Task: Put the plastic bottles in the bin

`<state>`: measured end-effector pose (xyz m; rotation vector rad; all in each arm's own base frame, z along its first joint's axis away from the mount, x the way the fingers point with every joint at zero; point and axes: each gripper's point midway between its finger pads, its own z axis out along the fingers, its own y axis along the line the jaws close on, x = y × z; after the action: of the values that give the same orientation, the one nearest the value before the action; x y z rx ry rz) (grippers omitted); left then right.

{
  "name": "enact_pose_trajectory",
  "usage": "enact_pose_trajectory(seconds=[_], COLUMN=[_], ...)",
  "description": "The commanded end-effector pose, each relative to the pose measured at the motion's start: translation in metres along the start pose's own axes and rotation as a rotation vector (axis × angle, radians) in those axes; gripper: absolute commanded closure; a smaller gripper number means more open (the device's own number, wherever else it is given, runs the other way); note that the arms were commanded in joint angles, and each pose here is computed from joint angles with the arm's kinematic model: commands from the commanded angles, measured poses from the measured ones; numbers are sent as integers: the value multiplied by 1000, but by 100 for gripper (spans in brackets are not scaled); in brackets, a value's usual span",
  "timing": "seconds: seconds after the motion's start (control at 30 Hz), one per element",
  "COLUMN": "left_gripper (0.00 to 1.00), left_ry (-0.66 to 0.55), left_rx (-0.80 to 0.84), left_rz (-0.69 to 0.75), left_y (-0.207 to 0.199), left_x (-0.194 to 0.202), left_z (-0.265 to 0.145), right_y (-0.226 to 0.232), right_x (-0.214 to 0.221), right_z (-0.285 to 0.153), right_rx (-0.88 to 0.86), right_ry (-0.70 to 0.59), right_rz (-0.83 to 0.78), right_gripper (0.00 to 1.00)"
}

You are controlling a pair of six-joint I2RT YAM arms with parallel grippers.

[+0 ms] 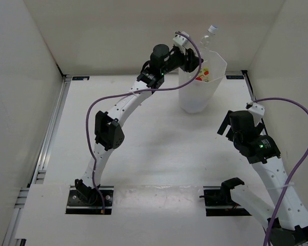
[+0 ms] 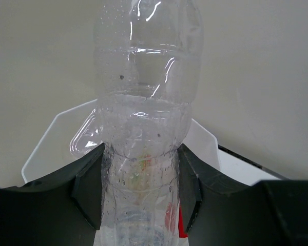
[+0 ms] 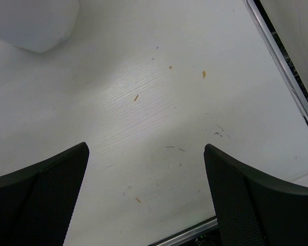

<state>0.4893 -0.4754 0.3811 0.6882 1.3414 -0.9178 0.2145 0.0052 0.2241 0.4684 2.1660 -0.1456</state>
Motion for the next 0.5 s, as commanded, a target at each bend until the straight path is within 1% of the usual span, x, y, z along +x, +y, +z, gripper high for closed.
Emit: enact_pose_trajectory(seconds=[0.0, 0.1, 0.13, 0.17, 0.2, 0.23, 0.3, 0.33, 0.37, 0.4, 0.43, 0.47], left_gripper=[90, 87, 87, 87, 85, 78, 69, 63, 42, 33, 25, 10], left_ry=[-55, -32, -23, -25, -25, -15, -5, 28, 20, 23, 27, 29], left_rx=[5, 2, 10, -10, -10, -3, -4, -7, -6, -6, -6, -6], left_rz=[14, 13, 33, 42, 56, 52, 68, 69, 72, 85, 102, 110], left_y=[-8, -8, -11, -8, -7, -12, -11, -8, -11, -11, -11, -12], left_x=[-22, -5, 2, 2, 2, 8, 13, 30, 21, 20, 21, 17], left_z=[-1, 5, 8, 8, 8, 9, 9, 9, 5, 4, 2, -1], right_y=[-6, -7, -7, -7, -7, -7, -8, -8, -8, -8, -8, -8], right_x=[-4, -1, -1, -1, -1, -1, 1, 1, 1, 1, 1, 1], right_z=[-3, -2, -2, -2, -2, -2, -2, -2, -2, -2, -2, -2], right_rx=[19, 27, 27, 27, 27, 27, 31, 31, 31, 31, 31, 31], right_ry=[-20, -7, -7, -7, -7, -7, 0, 0, 0, 0, 0, 0], right_rz=[-12, -31, -31, -31, -31, -31, -36, -36, -36, -36, -36, -36], right_gripper=[5, 5, 5, 5, 5, 5, 5, 5, 5, 5, 5, 5])
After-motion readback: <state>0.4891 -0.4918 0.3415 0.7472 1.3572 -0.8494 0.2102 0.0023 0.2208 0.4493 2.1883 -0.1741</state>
